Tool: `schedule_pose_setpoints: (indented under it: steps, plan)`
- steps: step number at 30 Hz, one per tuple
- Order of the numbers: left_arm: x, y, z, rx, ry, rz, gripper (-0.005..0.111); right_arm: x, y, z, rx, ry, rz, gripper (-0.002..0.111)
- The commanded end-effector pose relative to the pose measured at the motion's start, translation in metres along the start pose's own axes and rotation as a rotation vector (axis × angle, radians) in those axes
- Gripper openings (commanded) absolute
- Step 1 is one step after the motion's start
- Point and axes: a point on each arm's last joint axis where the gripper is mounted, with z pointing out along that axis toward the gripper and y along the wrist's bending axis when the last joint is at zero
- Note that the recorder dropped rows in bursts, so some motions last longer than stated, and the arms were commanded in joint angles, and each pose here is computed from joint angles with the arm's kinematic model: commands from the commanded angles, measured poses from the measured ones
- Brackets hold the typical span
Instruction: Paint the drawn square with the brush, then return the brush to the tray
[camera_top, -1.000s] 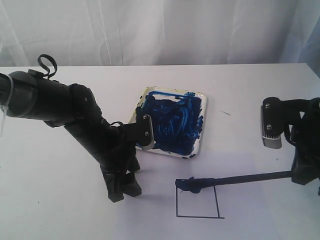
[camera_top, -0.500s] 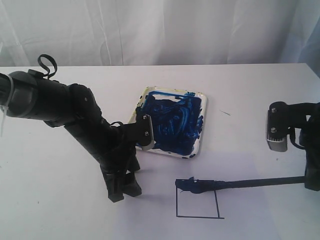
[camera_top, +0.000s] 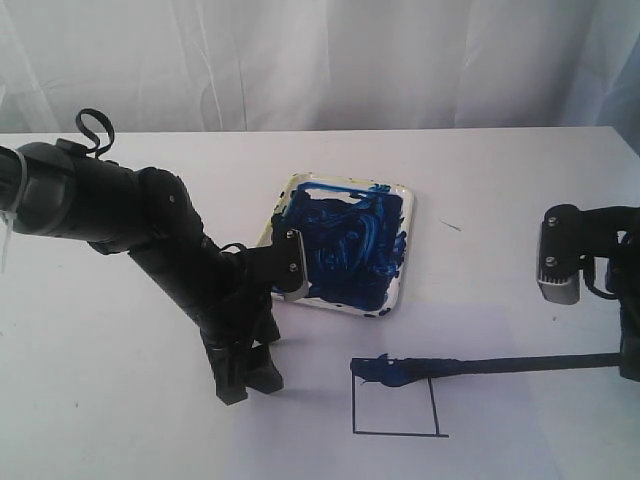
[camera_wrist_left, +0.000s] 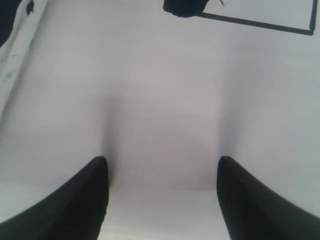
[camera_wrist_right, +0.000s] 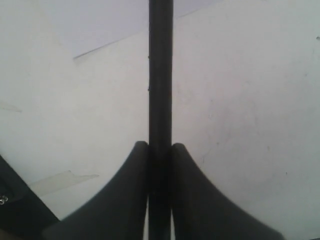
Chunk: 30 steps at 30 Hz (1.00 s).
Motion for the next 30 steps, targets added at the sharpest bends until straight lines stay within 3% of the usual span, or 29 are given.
schedule_pose_setpoints:
  steps: [1,30]
  plan:
    - [0.0099,-0.008,0.0147,0.084,0.054,-0.003,0.066,0.0018,0.0012,0.0008,-0.008,0.022,0.013,0.0]
    - [0.0099,-0.008,0.0147,0.084,0.054,-0.003,0.066,0.0045,0.0029,-0.0028,0.003,0.032,0.005,0.0]
